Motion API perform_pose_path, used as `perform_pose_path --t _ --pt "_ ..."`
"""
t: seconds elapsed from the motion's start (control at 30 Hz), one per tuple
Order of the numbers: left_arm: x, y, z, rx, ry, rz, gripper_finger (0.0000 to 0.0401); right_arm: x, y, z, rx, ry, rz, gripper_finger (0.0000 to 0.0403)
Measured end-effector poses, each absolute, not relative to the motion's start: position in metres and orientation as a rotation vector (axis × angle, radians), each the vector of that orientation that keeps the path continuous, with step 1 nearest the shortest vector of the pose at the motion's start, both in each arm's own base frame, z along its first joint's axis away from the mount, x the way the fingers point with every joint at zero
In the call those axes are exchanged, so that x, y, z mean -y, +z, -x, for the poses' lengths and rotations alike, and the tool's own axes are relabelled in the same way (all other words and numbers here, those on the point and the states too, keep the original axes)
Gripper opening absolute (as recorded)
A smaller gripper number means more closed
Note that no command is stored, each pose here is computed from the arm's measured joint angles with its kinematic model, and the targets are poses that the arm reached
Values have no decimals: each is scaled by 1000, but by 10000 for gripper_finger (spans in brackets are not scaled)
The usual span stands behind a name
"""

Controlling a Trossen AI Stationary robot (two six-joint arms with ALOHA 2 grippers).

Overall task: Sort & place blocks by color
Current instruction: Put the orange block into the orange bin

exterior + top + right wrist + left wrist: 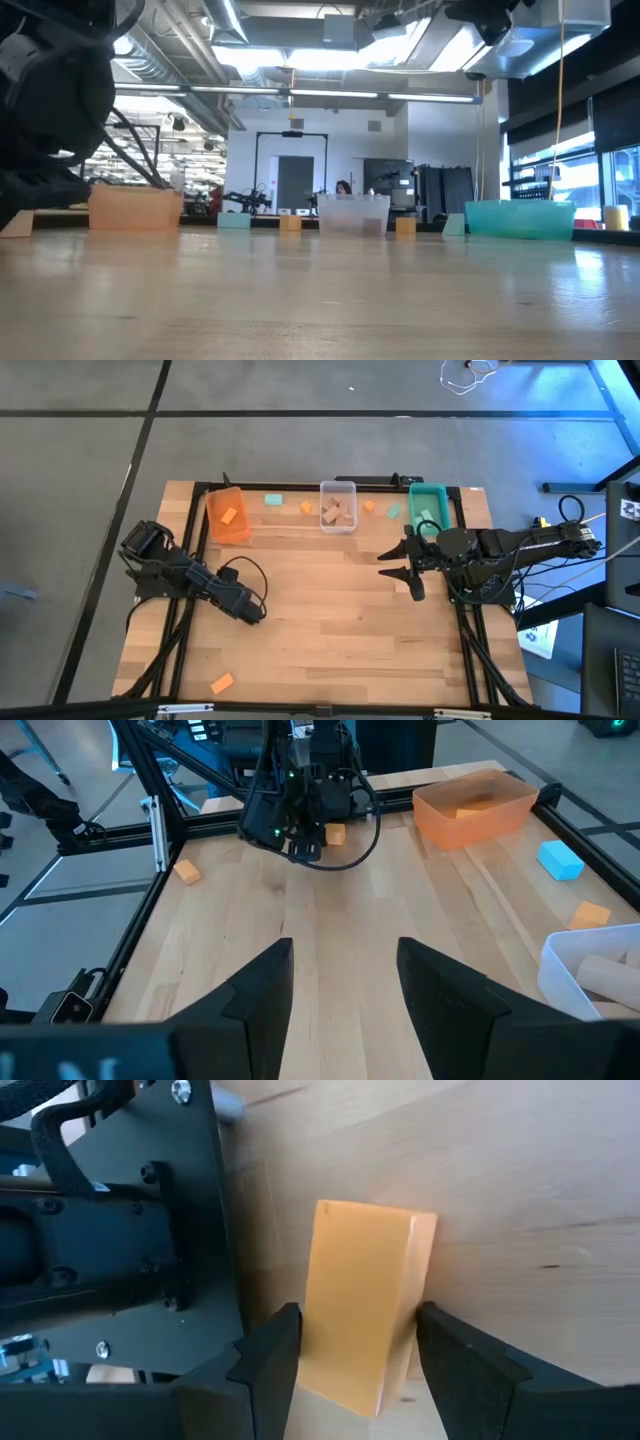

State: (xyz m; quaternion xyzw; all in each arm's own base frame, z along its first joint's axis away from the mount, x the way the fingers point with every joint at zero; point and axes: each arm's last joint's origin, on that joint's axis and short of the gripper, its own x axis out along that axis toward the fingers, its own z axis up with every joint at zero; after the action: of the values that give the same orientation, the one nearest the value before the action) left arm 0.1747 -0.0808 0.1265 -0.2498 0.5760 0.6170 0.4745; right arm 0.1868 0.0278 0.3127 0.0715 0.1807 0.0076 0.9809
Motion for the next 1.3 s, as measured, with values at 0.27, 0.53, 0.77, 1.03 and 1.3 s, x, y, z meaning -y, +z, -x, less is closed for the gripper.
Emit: perform_pose_path --t 0.27,0.53,0.77,1.03,1.3 --pt "77 121 -170 -1423 1526 617 190 -28 313 -187 -364 15 -144 181" --pt "74 113 -173 -1440 1449 679 172 -28 313 -187 -363 16 -144 181" --pt "71 123 -184 -1463 1425 647 128 -28 313 -187 -363 17 -140 181" --pt "62 148 -211 -1344 1404 582 123 -28 313 -187 -363 20 -122 181" --pt "27 177 -237 -1278 1418 480 122 -28 313 -187 -363 20 -122 181"
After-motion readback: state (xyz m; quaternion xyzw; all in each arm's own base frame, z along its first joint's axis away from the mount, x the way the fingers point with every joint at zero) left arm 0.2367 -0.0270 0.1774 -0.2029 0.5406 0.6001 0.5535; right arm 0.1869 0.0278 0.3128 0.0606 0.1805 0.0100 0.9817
